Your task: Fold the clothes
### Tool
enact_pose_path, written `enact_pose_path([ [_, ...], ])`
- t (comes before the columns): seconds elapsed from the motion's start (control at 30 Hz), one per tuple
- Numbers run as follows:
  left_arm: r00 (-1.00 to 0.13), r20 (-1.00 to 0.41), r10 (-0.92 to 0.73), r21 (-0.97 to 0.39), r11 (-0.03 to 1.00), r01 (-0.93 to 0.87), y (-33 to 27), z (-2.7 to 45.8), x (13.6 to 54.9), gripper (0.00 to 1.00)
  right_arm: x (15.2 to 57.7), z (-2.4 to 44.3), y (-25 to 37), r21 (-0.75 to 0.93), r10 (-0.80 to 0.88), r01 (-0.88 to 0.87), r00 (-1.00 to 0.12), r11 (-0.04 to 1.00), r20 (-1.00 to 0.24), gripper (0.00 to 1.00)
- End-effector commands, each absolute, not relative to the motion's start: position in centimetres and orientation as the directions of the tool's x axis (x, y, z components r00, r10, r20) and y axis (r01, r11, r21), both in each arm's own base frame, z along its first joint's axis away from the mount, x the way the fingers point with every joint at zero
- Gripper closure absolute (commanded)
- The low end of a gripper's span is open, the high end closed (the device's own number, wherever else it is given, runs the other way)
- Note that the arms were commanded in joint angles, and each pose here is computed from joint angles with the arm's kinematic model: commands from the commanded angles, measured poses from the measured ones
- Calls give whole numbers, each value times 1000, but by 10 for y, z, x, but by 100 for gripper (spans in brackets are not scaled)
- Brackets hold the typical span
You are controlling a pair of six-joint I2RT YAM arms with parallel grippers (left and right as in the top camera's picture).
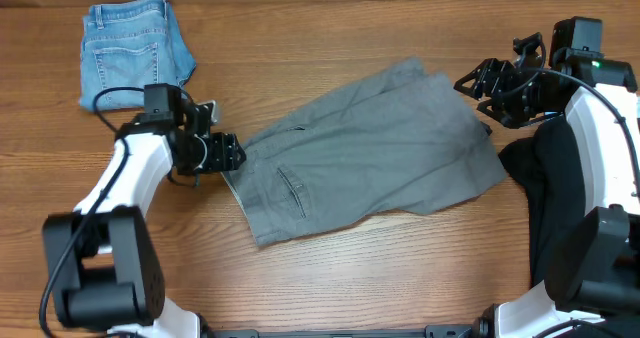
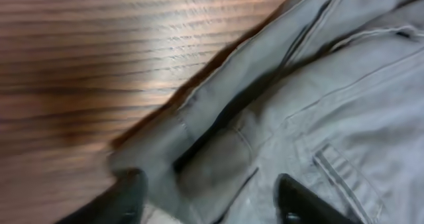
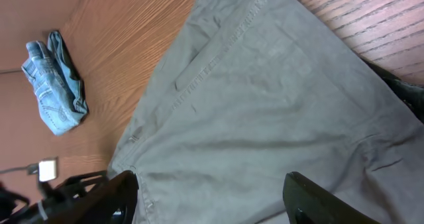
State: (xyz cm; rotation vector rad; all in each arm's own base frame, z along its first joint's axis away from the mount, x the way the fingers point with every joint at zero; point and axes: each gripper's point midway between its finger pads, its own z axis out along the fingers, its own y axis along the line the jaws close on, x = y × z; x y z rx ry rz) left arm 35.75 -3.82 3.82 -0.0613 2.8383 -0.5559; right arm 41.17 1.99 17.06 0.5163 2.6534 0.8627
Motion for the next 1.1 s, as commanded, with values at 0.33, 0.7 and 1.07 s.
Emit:
enact_pose_path([
  [0.33, -975, -219, -42, -455, 888, 64, -61, 41, 361, 93, 409, 170, 17, 591, 420, 248, -891, 768, -171, 27],
  [0.7, -977, -194, -84, -121, 991, -62, -2, 108, 337, 95, 409, 167, 12, 565, 426, 263, -887, 782, -177, 27],
  [1.07, -966, -94, -239, 120, 961, -250, 39, 44, 309, 82, 409, 165, 10, 552, 428, 268, -885, 790, -182, 25],
])
